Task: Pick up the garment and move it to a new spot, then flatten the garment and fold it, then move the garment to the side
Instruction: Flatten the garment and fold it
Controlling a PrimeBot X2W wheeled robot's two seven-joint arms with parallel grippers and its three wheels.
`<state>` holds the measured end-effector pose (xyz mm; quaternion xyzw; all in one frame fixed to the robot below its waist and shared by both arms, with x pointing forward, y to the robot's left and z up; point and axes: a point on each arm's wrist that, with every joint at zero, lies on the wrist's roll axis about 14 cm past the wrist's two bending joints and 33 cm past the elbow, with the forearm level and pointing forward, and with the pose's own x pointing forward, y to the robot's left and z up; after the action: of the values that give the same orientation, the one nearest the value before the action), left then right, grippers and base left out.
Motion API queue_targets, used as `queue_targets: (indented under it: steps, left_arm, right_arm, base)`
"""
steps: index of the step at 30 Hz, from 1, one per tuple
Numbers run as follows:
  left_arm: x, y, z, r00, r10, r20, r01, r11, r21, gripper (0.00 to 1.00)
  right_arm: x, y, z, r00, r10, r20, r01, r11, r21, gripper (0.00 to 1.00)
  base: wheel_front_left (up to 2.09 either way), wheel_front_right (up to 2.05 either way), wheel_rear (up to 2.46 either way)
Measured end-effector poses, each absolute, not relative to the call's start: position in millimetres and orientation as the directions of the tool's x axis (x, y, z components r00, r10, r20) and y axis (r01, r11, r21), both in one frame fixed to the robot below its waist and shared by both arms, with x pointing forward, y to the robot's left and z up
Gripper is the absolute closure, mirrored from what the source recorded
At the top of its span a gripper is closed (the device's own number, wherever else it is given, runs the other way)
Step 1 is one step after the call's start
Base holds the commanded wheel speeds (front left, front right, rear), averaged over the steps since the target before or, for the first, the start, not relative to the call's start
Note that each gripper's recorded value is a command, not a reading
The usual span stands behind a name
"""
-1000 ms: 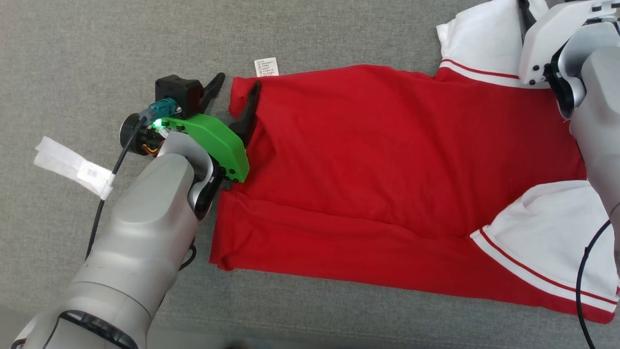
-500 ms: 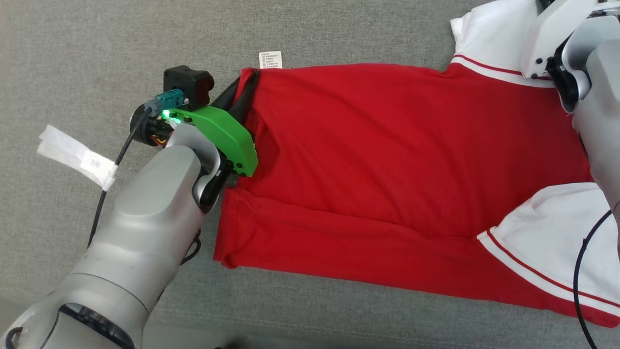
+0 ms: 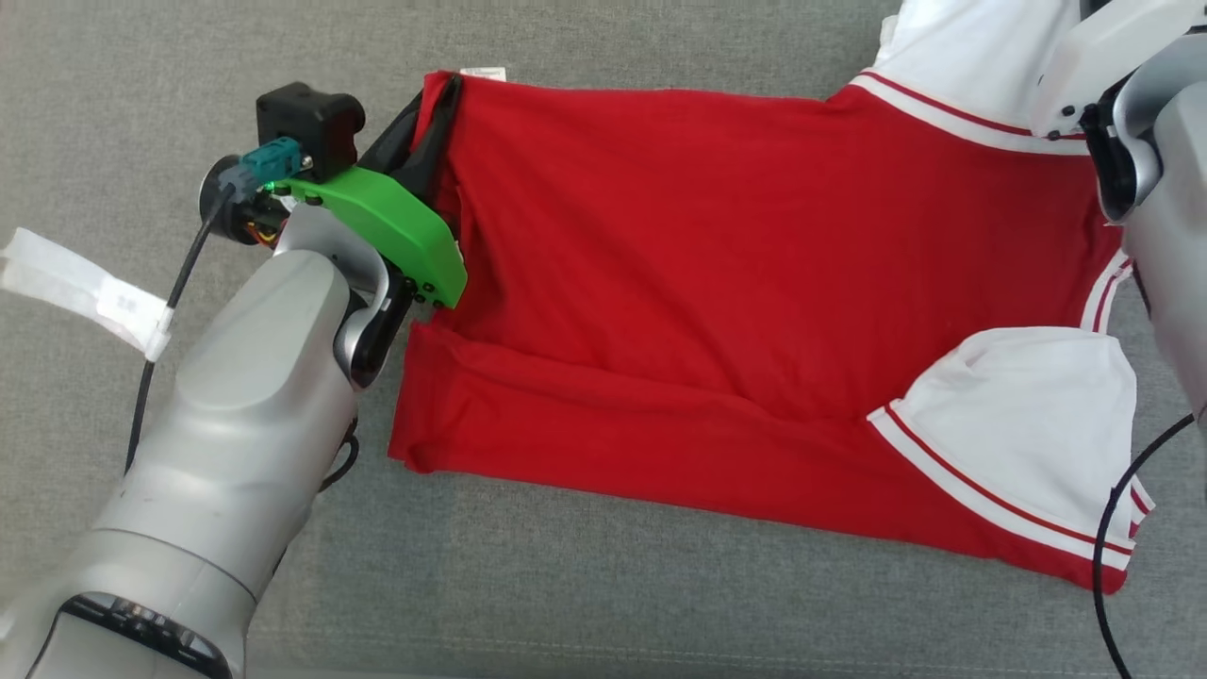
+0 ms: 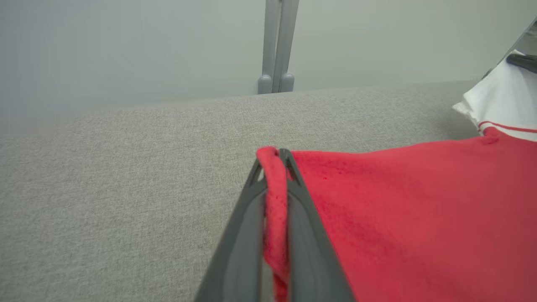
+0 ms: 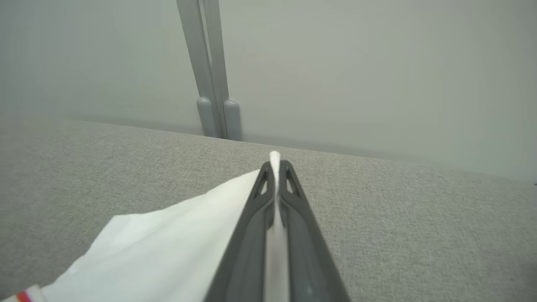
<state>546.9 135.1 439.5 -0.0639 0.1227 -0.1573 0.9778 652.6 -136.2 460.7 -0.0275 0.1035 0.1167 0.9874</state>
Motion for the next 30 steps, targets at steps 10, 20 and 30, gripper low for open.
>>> queue_targets:
  steps: [10,20,30]
  left_arm:
    - [522,131,438,0.920,-0.331,-0.211,0.297,0.938,-0.177,1.00]
    - [504,130,436,0.919,-0.333,-0.210,0.299,0.938,-0.175,1.00]
    - [489,127,443,0.925,-0.337,-0.177,0.307,0.935,-0.179,1.00]
  right_arm:
    - [609,-129,490,0.957,0.284,-0.053,-0.281,0.958,0.056,1.00]
    - [528,-157,494,0.963,0.266,0.032,-0.268,0.955,0.129,1.00]
    - [461,-155,492,0.968,0.243,0.058,-0.250,0.940,0.233,1.00]
  base:
    - [0.00,0.00,0.00]
    - [0.00,0.00,0.00]
    - [0.00,0.00,0.00]
